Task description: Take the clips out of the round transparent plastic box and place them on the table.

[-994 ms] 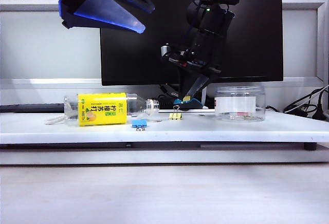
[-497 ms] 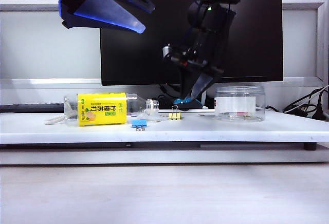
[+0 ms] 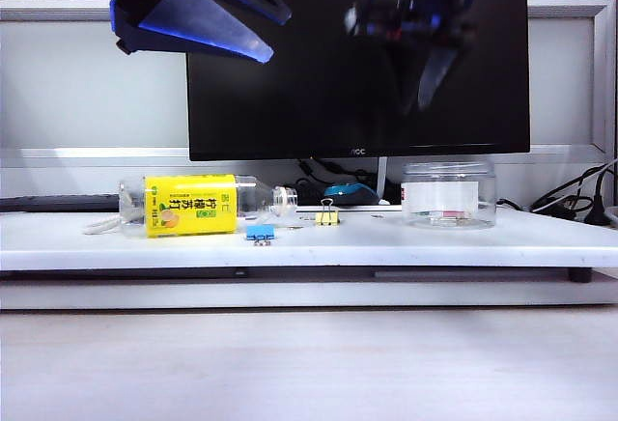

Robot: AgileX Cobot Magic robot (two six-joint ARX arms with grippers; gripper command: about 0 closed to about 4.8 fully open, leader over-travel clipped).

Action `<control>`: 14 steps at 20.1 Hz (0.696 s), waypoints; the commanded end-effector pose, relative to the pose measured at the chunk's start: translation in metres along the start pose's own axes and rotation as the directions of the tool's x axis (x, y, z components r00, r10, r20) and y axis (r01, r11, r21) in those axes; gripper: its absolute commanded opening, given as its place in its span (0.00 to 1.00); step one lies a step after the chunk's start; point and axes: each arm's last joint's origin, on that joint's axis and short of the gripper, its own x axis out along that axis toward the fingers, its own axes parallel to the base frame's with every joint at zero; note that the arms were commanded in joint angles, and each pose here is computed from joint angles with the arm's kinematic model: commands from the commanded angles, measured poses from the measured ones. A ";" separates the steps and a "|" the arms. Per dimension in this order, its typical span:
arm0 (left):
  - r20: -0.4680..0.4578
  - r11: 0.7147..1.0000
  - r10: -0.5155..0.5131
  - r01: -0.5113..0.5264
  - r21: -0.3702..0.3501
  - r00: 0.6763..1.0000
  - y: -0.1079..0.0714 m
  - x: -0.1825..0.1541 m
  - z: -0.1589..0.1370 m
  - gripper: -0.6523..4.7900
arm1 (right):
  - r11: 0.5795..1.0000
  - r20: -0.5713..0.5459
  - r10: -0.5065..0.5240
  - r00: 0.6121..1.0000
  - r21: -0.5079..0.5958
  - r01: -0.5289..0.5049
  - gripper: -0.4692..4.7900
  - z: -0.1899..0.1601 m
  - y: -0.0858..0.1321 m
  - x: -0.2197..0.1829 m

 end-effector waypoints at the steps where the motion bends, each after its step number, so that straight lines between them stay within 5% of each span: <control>1: 0.008 1.000 -0.007 0.007 0.002 1.000 -0.001 0.000 0.001 0.46 | 0.997 -0.017 -0.002 1.000 0.073 0.004 0.44 0.002 0.000 0.009; 6: -0.005 1.000 -0.008 0.008 -0.007 1.000 -0.001 0.000 -0.001 0.46 | 0.972 -0.098 -0.084 0.992 0.211 0.103 0.43 0.000 -0.008 0.031; 14: -0.010 1.000 -0.005 0.005 -0.007 1.000 -0.001 0.000 -0.001 0.46 | 0.967 -0.090 -0.076 0.993 0.236 0.095 0.43 -0.003 -0.012 0.025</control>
